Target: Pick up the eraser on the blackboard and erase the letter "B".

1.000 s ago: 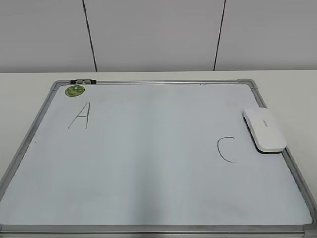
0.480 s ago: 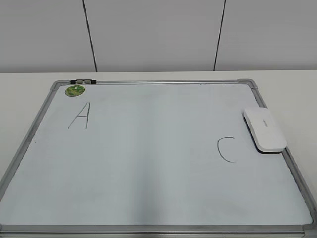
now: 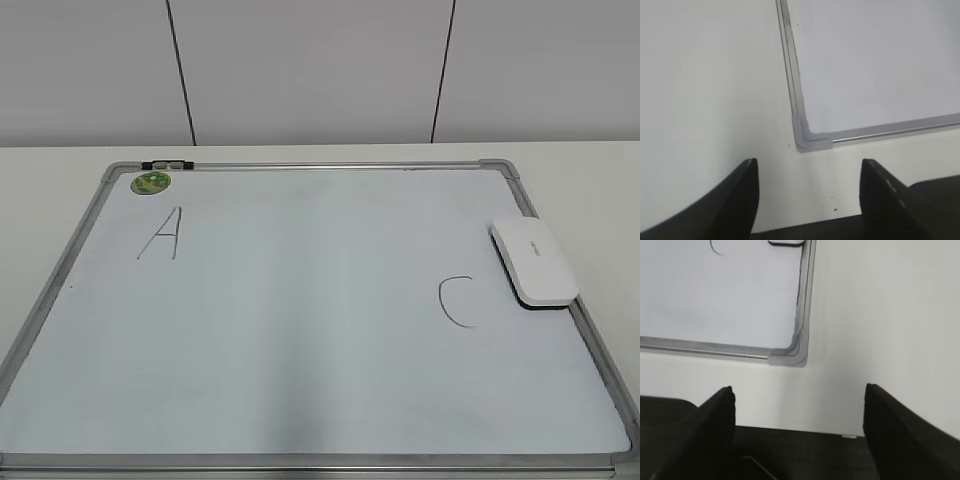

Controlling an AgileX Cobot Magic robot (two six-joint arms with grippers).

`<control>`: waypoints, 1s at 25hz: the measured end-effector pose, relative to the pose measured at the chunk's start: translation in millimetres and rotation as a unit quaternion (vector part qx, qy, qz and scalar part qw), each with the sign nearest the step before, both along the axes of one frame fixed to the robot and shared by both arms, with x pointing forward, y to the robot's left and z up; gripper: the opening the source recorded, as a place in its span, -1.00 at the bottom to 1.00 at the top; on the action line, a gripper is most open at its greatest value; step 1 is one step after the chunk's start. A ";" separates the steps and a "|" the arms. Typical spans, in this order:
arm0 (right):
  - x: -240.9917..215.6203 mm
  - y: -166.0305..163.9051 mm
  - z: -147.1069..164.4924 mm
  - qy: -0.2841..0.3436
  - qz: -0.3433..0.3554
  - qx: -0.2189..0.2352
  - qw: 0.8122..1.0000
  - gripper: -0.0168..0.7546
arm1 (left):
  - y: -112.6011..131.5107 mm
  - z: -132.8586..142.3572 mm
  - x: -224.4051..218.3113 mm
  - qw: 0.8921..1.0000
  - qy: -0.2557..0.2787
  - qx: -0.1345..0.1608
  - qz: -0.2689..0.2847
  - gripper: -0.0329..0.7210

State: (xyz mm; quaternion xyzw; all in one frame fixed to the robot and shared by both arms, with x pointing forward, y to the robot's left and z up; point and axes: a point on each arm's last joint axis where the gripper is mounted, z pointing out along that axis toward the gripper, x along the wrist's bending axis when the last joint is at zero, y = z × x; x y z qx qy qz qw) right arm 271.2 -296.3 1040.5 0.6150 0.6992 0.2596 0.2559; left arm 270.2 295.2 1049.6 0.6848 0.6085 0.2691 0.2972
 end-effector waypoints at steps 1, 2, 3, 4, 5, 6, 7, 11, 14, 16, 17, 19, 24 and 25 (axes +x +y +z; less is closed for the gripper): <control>-4.1 -0.3 0.9 -0.015 0.000 0.001 1.000 0.57 | 0.1 1.0 -5.0 1.000 -0.017 0.000 0.000 0.31; -9.2 -0.8 1.8 -0.032 -0.003 0.002 0.999 0.57 | 0.3 1.7 -9.4 1.000 -0.031 -0.001 0.000 0.31; -13.3 -1.2 2.4 -0.046 -0.006 0.003 0.999 0.57 | 0.5 2.4 -15.6 0.999 -0.051 -0.002 0.000 0.30; -18.2 -1.7 3.0 -0.063 -0.012 0.004 0.998 0.57 | 0.6 2.8 -19.8 0.998 -0.065 -0.002 0.000 0.30; -21.9 -2.0 3.3 -0.076 -0.019 0.004 0.997 0.57 | 0.7 2.9 -23.8 0.997 -0.076 -0.002 0.000 0.29; -26.2 -2.2 3.4 -0.090 -0.026 0.004 0.996 0.57 | 0.8 3.1 -28.1 0.996 -0.090 -0.003 0.000 0.29; -29.5 -2.3 3.5 -0.101 -0.032 0.004 0.994 0.57 | 0.9 3.1 -31.8 0.995 -0.102 -0.003 0.000 0.29; -41.4 -2.2 2.9 -0.138 -0.040 0.004 0.990 0.60 | 1.1 2.7 -37.7 0.993 -0.119 -0.003 0.000 0.27; -41.9 -2.2 2.8 -0.140 -0.041 0.004 0.989 0.58 | 1.1 2.6 -37.7 0.993 -0.118 -0.003 0.001 0.23; -41.9 -2.2 2.8 -0.140 -0.041 0.004 0.989 0.58 | 1.2 2.6 -37.7 0.993 -0.118 -0.002 0.001 0.21; -41.9 -2.2 2.8 -0.140 -0.041 0.004 0.989 0.58 | 1.2 2.6 -37.7 0.993 -0.118 -0.002 0.001 0.21; -41.9 -2.2 2.8 -0.140 -0.041 0.004 0.989 0.58 | 1.2 2.6 -37.7 0.993 -0.118 -0.002 0.001 0.20; -41.9 -2.2 2.8 -0.140 -0.041 0.004 0.989 0.58 | 1.2 2.6 -37.7 0.993 -0.118 -0.002 0.001 0.16; -41.9 -2.2 2.8 -0.140 -0.041 0.004 0.989 0.58 | 1.2 2.6 -37.7 0.993 -0.118 -0.002 0.001 0.15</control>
